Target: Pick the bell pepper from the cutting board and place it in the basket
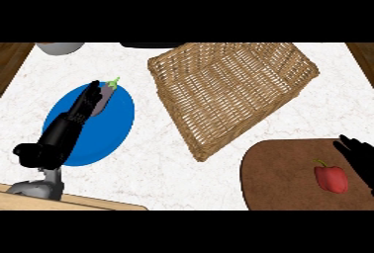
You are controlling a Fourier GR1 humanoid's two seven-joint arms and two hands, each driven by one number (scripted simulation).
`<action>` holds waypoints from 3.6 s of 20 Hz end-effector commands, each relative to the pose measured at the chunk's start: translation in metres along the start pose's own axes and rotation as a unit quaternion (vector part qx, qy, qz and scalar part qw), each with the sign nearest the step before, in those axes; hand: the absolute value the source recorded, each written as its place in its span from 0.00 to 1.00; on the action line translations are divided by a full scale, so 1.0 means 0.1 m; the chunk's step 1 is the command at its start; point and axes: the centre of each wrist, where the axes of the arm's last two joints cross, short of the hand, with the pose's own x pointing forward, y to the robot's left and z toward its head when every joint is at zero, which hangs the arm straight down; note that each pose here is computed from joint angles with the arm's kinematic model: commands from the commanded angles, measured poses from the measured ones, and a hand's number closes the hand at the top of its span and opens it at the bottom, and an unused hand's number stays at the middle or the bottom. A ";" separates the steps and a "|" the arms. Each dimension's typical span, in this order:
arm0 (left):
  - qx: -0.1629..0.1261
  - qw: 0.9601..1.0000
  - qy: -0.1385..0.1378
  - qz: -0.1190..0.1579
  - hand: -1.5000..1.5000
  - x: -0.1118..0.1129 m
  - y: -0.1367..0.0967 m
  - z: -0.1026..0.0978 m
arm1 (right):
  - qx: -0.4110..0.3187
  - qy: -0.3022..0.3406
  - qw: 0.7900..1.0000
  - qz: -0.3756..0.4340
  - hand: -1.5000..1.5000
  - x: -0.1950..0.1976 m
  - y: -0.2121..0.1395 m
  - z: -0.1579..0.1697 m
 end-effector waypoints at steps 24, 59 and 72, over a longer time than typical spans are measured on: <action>-0.007 1.000 0.000 0.004 0.50 -0.13 -0.04 0.03 | 0.063 0.034 0.997 0.031 0.00 -0.07 0.69 -0.56; -0.064 0.997 -0.026 0.017 0.50 0.14 -0.27 -0.25 | -0.142 0.227 0.954 -0.132 1.00 1.34 0.08 -1.32; -0.093 0.995 -0.039 0.011 0.50 0.22 -0.37 -0.43 | -0.372 0.273 0.847 -0.263 1.00 2.35 -0.79 -1.65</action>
